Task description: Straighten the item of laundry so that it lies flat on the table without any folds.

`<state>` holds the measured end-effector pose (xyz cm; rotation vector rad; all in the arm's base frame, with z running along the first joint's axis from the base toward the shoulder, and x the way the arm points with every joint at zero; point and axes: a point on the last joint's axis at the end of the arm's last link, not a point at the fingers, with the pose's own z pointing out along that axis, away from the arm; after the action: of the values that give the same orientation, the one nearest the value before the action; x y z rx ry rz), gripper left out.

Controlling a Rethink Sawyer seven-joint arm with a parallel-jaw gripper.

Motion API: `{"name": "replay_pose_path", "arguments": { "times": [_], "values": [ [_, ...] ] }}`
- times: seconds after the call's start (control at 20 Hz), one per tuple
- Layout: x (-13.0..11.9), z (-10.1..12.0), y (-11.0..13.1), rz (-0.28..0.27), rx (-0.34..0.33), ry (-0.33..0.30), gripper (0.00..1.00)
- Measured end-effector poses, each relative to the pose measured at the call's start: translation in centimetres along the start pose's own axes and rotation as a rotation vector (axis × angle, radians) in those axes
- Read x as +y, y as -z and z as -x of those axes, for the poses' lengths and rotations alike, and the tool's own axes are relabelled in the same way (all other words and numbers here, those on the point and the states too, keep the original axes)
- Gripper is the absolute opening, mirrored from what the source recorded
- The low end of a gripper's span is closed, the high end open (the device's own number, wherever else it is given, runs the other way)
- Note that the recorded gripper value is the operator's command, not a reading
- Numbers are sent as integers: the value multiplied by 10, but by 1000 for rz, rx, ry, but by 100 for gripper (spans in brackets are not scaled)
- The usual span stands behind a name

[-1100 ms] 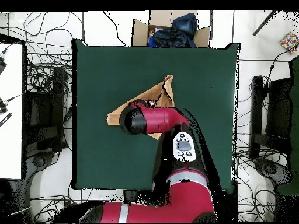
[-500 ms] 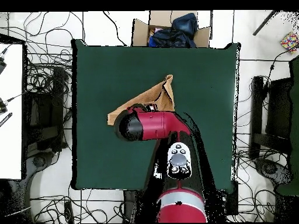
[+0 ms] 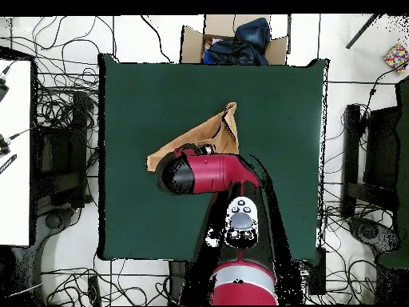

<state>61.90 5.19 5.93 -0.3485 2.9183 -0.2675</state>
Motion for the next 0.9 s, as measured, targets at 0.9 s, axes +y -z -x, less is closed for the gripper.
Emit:
{"name": "replay_pose_path", "arguments": {
  "times": [0.9],
  "values": [
    [19,-38,-44,-53,77,40,100]
  ]
}}
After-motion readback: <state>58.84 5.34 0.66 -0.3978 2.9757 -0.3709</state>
